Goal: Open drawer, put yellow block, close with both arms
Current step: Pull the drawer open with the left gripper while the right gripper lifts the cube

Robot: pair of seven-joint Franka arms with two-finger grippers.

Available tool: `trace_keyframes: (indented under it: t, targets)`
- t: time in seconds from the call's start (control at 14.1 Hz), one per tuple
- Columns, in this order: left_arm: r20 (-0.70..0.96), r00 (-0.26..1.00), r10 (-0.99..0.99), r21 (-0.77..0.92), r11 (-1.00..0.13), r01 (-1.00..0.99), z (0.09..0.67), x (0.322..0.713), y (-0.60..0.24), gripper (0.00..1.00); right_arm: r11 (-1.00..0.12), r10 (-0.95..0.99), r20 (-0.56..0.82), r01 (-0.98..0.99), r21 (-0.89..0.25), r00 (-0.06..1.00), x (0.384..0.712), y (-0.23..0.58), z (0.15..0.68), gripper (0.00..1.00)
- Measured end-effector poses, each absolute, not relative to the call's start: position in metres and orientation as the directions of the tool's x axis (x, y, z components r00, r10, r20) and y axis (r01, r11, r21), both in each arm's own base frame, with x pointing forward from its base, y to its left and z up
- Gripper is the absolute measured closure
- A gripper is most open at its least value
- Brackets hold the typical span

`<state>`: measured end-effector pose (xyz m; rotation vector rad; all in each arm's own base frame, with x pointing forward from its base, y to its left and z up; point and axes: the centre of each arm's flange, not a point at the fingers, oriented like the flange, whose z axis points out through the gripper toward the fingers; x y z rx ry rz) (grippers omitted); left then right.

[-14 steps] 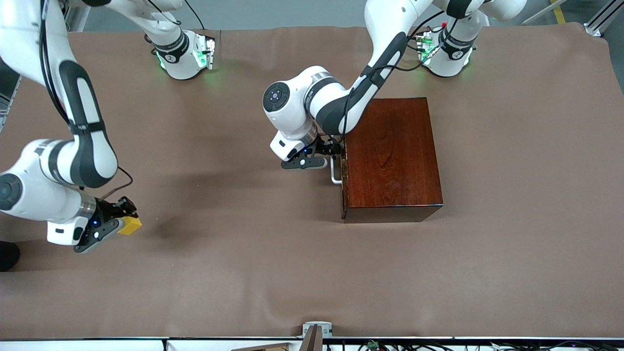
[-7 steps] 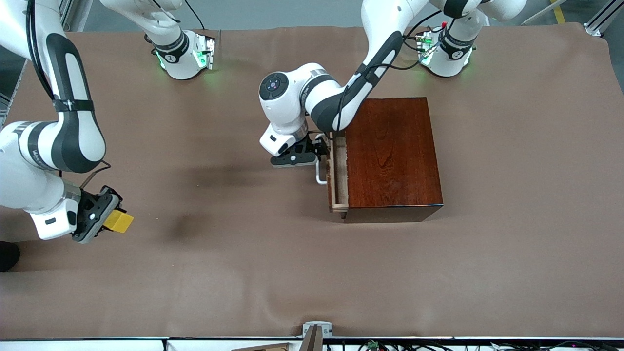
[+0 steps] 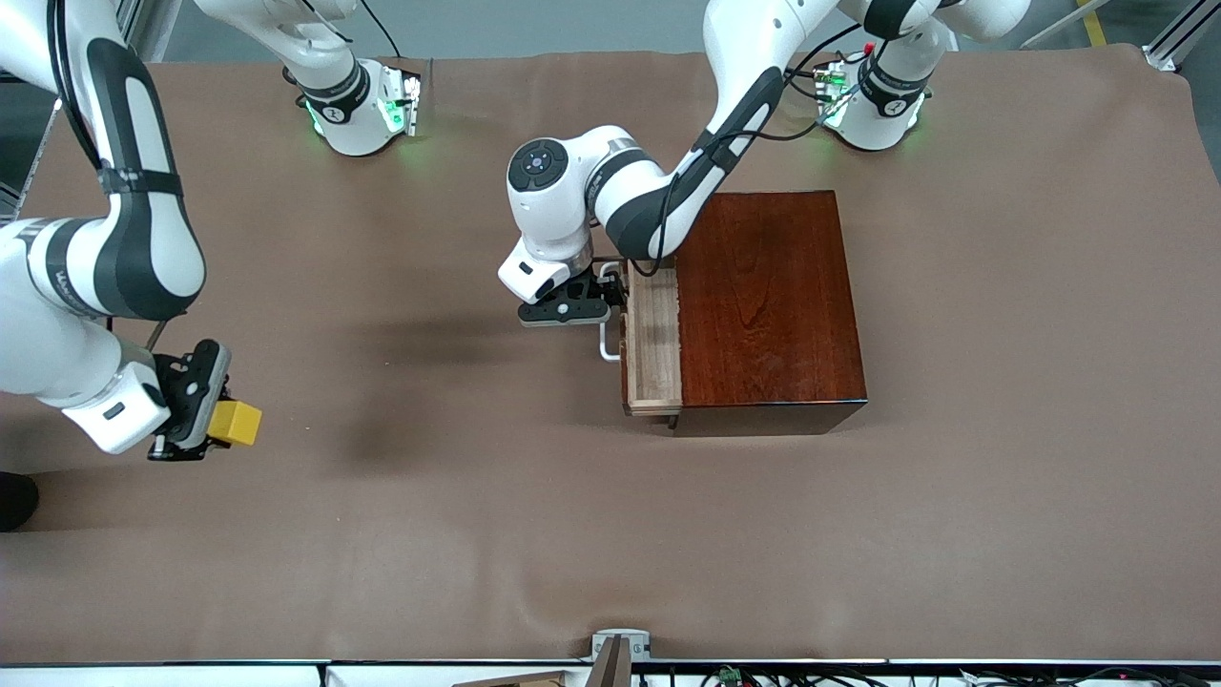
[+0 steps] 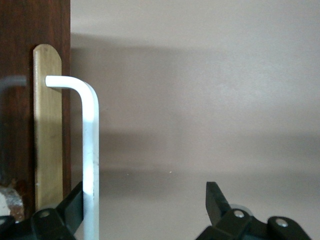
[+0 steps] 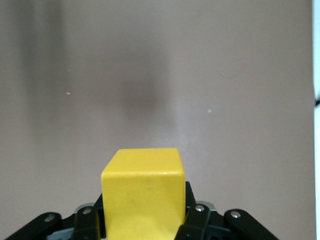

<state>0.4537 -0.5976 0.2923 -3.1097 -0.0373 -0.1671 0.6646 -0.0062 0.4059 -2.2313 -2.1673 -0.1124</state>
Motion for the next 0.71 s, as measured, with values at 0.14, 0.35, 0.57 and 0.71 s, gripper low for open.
trace_keyframes:
  t: [0.14, 0.35, 0.57, 0.71]
  targets:
    - [0.105, 0.994, 0.028, 0.008, -1.0, 0.027, 0.295, 0.452, -0.603, 0.0, -0.002, 0.997, 0.074, 1.0, 0.012, 0.001, 0.662, 0.003, 0.414, 0.44]
    - [0.105, 0.994, 0.041, 0.06, -0.998, 0.035, 0.298, 0.452, -0.608, 0.0, 0.041, 0.996, 0.078, 0.999, 0.003, -0.041, 0.661, 0.026, 0.427, 0.44]
    - [0.107, 0.993, 0.04, 0.071, -0.997, 0.033, 0.298, 0.451, -0.61, 0.0, 0.076, 0.994, 0.079, 0.997, 0.006, -0.076, 0.661, 0.049, 0.431, 0.44]
    - [0.113, 0.993, 0.039, 0.087, -0.996, 0.029, 0.299, 0.45, -0.613, 0.0, 0.088, 0.993, 0.08, 0.996, -0.011, -0.087, 0.659, 0.057, 0.43, 0.44]
